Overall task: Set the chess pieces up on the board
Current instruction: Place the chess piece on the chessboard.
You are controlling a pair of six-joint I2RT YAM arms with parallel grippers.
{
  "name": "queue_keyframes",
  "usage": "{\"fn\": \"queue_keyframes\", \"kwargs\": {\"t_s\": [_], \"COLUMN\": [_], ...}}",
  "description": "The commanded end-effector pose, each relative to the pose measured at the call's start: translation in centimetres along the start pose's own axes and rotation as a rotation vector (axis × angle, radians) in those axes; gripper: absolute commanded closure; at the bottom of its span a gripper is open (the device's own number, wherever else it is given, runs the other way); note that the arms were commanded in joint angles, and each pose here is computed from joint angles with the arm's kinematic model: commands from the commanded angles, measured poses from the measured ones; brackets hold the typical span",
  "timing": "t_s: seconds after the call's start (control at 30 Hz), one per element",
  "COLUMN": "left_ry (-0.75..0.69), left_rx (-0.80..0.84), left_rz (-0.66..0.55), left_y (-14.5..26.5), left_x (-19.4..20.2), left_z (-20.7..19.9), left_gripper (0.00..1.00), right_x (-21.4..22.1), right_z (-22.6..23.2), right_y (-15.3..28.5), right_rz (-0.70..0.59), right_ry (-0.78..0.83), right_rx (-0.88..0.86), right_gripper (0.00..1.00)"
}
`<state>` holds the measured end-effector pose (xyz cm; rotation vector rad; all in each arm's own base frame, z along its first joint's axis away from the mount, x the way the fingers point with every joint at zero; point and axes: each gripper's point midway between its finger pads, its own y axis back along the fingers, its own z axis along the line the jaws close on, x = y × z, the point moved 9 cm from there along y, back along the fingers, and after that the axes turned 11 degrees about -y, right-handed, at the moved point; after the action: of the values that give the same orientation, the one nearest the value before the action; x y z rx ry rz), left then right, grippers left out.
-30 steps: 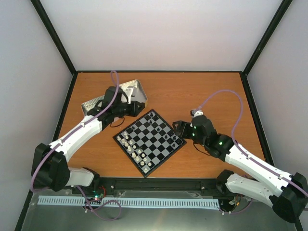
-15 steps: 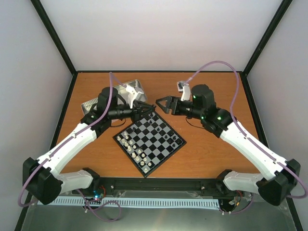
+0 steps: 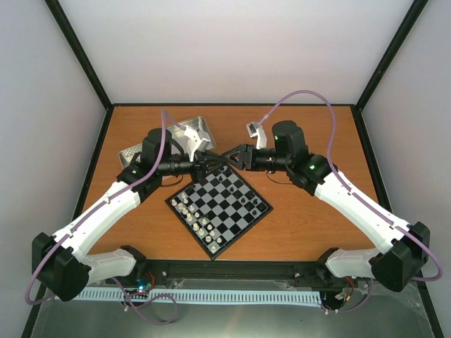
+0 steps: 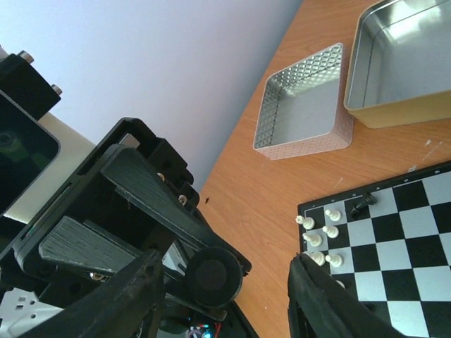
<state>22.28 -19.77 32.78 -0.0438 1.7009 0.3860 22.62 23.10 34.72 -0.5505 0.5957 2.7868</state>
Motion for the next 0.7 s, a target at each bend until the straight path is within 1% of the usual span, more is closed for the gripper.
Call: {"fn": "queue_keyframes", "kwargs": {"t_s": [0.0,0.1,0.17,0.23,0.27,0.37,0.43,0.47,0.53,0.6,0.63,0.67], "left_ry": [-0.06,-0.07,-0.077,-0.086,-0.09,-0.094,-0.088,-0.08,-0.056,-0.022,0.0,0.027], "left_rx": [0.037,0.048,0.06,0.049,0.041,0.009,0.0,0.0,0.0,-0.014,-0.027,-0.039], "left_rz": [-0.002,0.003,0.009,0.007,0.004,0.005,0.006,0.007,0.01,0.012,0.009,0.002], "left_y": [0.1,0.1,0.1,0.2,0.3,0.3,0.2,0.2,0.1,0.1,0.1,0.2], "left_x": [-0.4,-0.3,-0.2,-0.3,-0.3,-0.4,-0.5,-0.6,-0.6,-0.4,-0.3,-0.1], "left_z": [-0.5,-0.6,-0.7,-0.7,-0.7,-0.4,-0.3,-0.3,-0.2,-0.1,0.0,0.0], "left_gripper": [0.87,0.87,0.87,0.87,0.87,0.87,0.86,0.82,0.68,0.5,0.44,0.4], "right_x": [0.0,0.1,0.2,0.5,0.7,1.3,1.4,1.4,1.2,0.8,0.6,0.3], "right_z": [-0.2,-0.7,-1.0,-1.8,-2.1,-2.5,-2.6,-2.5,-2.2,-2.1,-2.0,-1.9], "right_y": [-0.7,-1.3,-1.6,-2.0,-2.1,-2.3,-2.0,-1.8,-1.4,-1.1,-1.0,-0.7], "right_rz": [0.052,0.062,0.057,0.056,0.06,0.084,0.077,0.065,0.018,-0.048,-0.087,-0.13], "right_ry": [-0.045,-0.094,-0.149,-0.207,-0.227,-0.266,-0.285,-0.295,-0.315,-0.345,-0.362,-0.389], "right_rx": [-0.039,-0.04,-0.051,-0.043,-0.041,-0.033,-0.029,-0.035,-0.066,-0.089,-0.103,-0.125], "right_gripper": [0.52,0.56,0.61,0.69,0.71,0.73,0.76,0.78,0.81,0.83,0.83,0.83]}}
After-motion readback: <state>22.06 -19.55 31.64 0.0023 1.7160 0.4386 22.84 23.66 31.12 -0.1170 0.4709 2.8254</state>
